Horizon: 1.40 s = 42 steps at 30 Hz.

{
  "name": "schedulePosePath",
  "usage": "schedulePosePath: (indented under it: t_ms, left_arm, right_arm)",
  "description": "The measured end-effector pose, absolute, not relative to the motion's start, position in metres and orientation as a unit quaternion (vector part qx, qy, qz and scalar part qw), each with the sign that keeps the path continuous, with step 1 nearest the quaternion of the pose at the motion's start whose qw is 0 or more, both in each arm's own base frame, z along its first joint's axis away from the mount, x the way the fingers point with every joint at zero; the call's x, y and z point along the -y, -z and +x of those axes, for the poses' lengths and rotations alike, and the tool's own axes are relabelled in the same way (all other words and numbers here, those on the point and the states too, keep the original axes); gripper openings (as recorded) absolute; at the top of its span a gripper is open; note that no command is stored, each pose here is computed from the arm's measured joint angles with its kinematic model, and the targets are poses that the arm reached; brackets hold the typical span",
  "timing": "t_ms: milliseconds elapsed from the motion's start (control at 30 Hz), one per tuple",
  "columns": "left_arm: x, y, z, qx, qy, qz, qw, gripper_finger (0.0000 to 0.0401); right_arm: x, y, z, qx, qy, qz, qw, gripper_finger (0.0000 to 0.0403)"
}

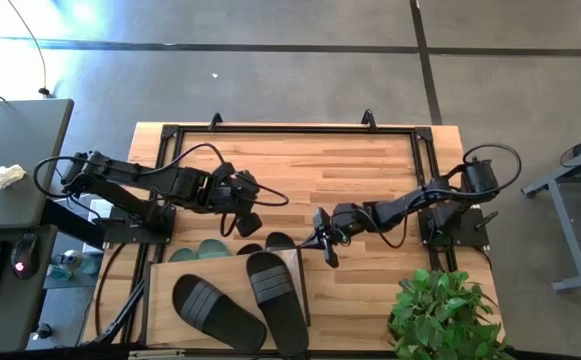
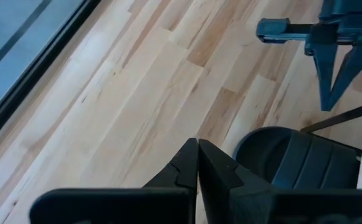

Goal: Pick and place slides into the shelf
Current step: Adjust the shelf

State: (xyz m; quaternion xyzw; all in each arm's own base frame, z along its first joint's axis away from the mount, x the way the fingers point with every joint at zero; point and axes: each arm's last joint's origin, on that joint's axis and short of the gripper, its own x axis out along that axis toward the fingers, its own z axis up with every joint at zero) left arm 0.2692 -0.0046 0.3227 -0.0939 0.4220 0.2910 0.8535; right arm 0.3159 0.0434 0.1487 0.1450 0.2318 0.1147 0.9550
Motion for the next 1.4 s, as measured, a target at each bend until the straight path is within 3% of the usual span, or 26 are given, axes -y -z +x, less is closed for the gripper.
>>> schedulePosePath:
  t_ms: [833, 1400]
  left_arm:
    - [0.005, -0.322, 0.269, -0.428, -0.279, -0.098, 0.854, 0.0001]
    - [0.006, -0.322, 0.269, -0.430, -0.273, -0.102, 0.854, 0.0001]
  right_arm:
    - [-0.084, -0.149, 0.308, -0.232, -0.130, 0.134, 0.955, 0.0000]
    - [-0.060, -0.148, 0.313, -0.226, -0.077, 0.093, 0.967, 0.0000]
